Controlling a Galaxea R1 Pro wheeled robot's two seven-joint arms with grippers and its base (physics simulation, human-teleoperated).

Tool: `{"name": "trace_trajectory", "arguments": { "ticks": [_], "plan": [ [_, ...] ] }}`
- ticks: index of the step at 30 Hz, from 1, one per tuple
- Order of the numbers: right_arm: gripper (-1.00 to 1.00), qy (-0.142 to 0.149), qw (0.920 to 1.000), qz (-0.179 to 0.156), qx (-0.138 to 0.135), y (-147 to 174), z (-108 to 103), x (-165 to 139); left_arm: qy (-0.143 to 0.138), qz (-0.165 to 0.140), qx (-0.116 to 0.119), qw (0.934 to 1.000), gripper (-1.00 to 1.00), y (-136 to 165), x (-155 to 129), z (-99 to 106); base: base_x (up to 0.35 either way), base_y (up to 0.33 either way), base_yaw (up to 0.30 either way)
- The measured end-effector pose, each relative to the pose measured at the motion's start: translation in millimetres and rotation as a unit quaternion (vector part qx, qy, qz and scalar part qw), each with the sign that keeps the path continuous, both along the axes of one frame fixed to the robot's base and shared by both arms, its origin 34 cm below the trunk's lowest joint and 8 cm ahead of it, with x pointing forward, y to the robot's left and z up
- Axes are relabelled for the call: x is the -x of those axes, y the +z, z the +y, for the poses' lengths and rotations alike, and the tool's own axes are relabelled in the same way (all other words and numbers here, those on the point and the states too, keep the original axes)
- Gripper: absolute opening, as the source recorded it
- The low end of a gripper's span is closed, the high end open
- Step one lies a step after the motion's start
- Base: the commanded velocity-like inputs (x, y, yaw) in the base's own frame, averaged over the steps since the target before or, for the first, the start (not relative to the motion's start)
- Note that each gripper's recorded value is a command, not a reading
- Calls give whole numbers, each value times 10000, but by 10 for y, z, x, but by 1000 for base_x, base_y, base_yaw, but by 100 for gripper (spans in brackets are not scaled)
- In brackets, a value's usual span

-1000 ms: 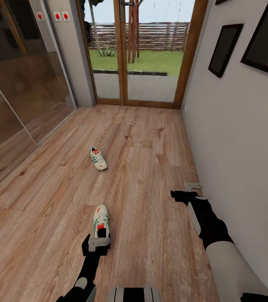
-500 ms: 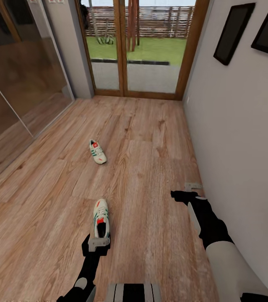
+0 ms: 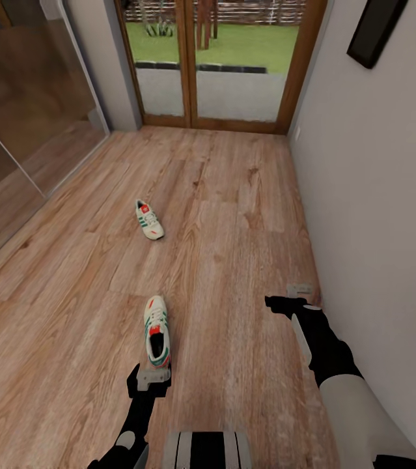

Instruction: Pick up the two gym shoes and the two sandals from the corridor floor and place them onto the hallstand (shoe rack) in the corridor, making sure they are on the rack and not on the floor. Arrange them so the two gym shoes are next to each other and the two sandals are next to each other.

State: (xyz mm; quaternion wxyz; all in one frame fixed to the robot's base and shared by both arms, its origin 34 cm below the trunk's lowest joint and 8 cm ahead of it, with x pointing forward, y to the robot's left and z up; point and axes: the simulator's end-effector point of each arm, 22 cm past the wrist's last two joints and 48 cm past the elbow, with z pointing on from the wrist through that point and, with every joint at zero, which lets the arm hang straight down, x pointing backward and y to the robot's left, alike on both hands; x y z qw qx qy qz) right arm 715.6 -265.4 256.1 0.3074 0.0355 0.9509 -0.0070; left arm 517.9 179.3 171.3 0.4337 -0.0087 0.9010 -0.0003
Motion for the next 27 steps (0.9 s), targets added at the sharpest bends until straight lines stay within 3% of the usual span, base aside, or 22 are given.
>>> {"name": "trace_trajectory", "arguments": {
  "ticks": [16,27],
  "plan": [
    [100,-3,9990,447,1,-568,-4,247,1,441,-2,9990,100,-387,309,4,0,0,0],
    [100,-3,9986,536,0,-682,-3,301,4,534,-3,9986,100,-466,378,5,0,0,0]
  ]
}}
